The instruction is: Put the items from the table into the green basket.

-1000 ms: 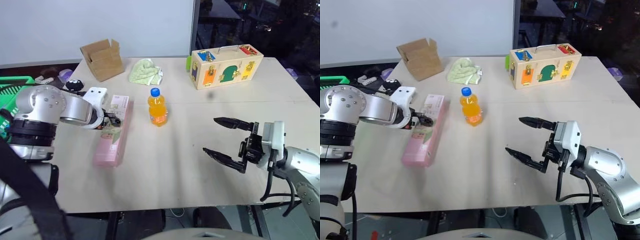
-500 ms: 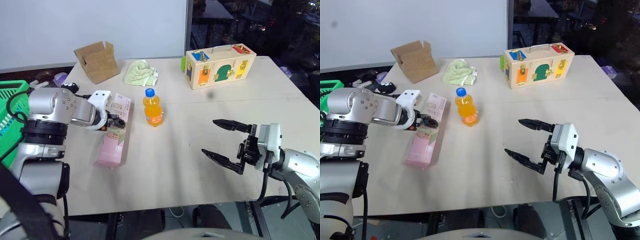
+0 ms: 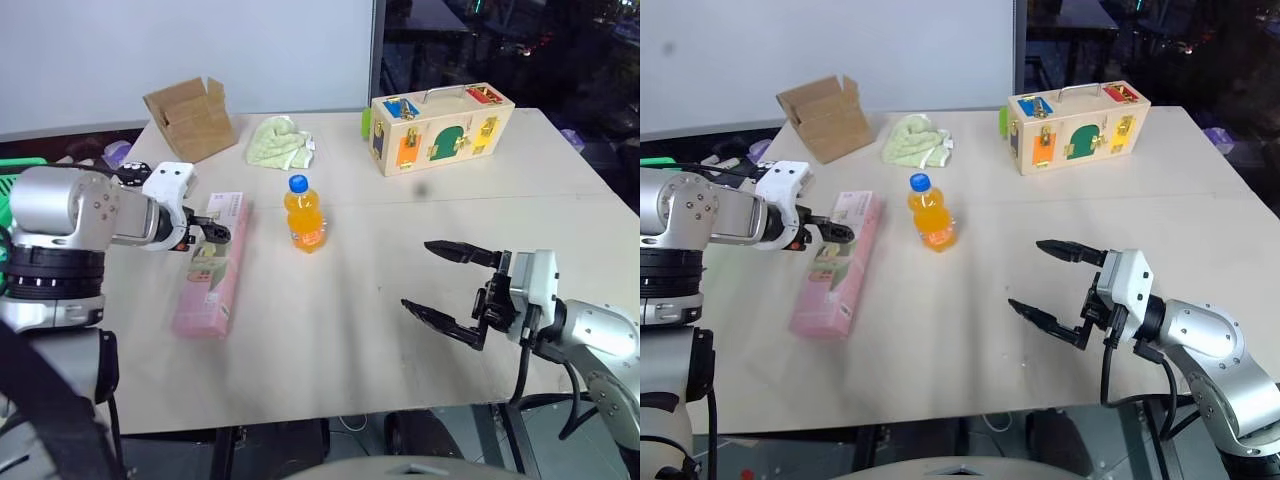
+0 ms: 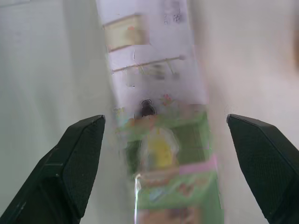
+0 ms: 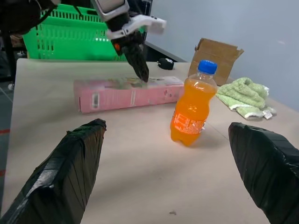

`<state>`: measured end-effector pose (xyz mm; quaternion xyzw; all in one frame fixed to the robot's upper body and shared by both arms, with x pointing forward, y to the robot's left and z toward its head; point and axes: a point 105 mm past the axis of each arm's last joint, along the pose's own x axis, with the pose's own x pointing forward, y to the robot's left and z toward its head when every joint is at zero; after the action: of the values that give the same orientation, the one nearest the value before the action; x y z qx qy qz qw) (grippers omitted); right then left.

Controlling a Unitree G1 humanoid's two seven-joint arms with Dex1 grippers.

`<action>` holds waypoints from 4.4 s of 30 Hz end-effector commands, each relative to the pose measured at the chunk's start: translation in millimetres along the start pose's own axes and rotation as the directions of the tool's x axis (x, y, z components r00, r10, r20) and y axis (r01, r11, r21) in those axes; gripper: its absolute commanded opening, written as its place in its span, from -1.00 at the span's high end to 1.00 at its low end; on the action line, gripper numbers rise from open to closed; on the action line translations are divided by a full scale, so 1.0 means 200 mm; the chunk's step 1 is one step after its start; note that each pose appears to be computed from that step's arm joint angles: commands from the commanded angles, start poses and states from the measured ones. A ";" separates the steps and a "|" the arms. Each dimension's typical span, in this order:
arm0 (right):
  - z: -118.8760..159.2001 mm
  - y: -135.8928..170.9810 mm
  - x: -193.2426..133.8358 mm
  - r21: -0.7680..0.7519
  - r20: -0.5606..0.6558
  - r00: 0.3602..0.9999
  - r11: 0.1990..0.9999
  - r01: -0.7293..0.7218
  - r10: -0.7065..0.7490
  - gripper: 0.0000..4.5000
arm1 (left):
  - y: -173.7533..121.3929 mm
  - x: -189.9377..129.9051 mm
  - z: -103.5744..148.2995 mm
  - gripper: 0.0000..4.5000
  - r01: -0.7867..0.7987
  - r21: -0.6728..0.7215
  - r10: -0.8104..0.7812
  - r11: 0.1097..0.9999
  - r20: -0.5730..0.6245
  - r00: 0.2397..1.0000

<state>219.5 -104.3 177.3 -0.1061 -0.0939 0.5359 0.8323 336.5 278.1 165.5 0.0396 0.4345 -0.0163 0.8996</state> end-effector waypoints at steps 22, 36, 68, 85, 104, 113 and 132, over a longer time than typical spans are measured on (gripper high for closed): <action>0.05 0.02 0.02 -0.050 0.030 0.999 0.999 -0.020 0.022 -1.00 | -0.03 0.16 -0.09 -0.10 -0.047 -0.113 0.044 0.992 -0.035 0.998; 0.17 0.01 0.26 -0.049 0.210 0.968 0.990 -0.130 0.138 -1.00 | 0.47 -0.39 0.15 -0.10 -0.481 -0.109 0.456 0.870 0.548 0.701; 0.33 0.09 0.54 -0.069 0.383 0.871 0.950 -0.305 0.308 -1.00 | 1.01 -0.95 0.30 -0.10 -0.766 0.049 0.307 0.641 0.898 0.315; 0.36 0.07 0.64 -0.078 0.414 0.809 0.902 -0.425 0.417 -1.00 | 1.25 -0.91 -0.02 -0.10 -0.844 -0.024 0.558 0.535 0.761 0.332; 0.38 0.05 0.68 -0.114 0.446 0.793 0.906 -0.408 0.414 -1.00 | 1.31 -0.68 -0.19 -0.10 -0.807 -0.057 0.643 0.588 0.639 0.423; 0.38 0.05 0.67 -0.100 0.451 0.806 0.920 -0.380 0.382 -1.00 | 1.32 -0.64 -0.24 -0.99 -0.773 -0.098 0.656 0.627 0.602 0.456; 0.37 0.07 0.67 -0.087 0.450 0.808 0.919 -0.385 0.381 -1.00 | 1.22 -0.85 -0.10 -0.99 -0.545 -0.309 0.521 0.779 0.803 0.290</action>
<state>245.6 31.5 241.1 0.0104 -0.2433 0.7043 0.6668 230.0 531.5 276.8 0.1802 -0.0676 0.2747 0.9421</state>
